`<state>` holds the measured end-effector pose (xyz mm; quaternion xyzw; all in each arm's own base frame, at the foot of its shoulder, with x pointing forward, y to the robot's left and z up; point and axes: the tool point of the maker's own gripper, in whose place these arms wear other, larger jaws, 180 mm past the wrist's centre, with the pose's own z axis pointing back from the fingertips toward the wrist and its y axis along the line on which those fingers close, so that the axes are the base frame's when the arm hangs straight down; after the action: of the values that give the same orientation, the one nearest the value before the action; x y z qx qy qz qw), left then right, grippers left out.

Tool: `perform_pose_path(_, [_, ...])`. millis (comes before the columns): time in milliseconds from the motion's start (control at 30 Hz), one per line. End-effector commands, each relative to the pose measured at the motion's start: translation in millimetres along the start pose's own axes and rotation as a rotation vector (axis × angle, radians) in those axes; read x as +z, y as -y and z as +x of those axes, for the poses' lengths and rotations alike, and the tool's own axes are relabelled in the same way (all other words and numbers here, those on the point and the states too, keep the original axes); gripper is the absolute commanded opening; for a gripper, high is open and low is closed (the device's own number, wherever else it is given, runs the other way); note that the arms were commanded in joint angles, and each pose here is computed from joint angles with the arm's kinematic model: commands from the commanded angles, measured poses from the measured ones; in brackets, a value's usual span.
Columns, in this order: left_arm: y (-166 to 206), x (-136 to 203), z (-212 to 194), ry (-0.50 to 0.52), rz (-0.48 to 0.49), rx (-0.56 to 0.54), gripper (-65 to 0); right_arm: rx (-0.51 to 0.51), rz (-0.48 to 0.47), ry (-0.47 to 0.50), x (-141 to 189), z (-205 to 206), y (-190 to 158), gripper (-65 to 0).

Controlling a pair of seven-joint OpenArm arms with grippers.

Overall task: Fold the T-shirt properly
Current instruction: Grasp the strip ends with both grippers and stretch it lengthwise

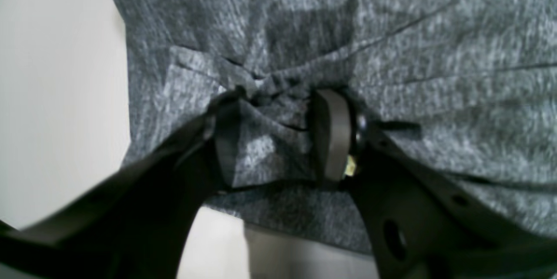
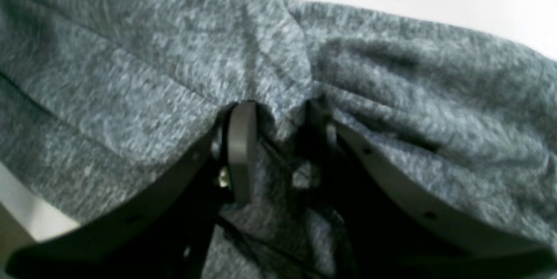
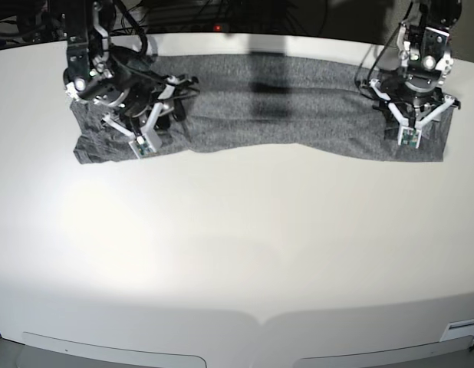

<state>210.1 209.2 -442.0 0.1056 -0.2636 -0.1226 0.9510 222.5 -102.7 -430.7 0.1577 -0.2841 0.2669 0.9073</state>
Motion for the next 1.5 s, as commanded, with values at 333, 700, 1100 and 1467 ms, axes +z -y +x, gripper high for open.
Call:
perform_pose_path(333, [-1, -4, 53, 0.111, 0.033, 0.019, -37.9, -0.075, -0.045, -0.066, -34, 13, 46, -46.8])
perform_pose_path(700, [-13, -3, 74, 0.16, 0.083, 0.001, -37.9, -0.131, -0.226, -0.124, -25, 1, 85, -46.8])
perform_pose_path(1100, [-26, -6, 76, 0.188, 0.136, 0.019, -37.9, -0.3, -0.288, -0.19, 0, -41, 107, -46.8])
perform_pose_path(1467, [-22, -69, 34, -0.02, 0.102, 0.091, -37.9, -0.34, -0.242, -0.17, -3, -47, 95, -46.8])
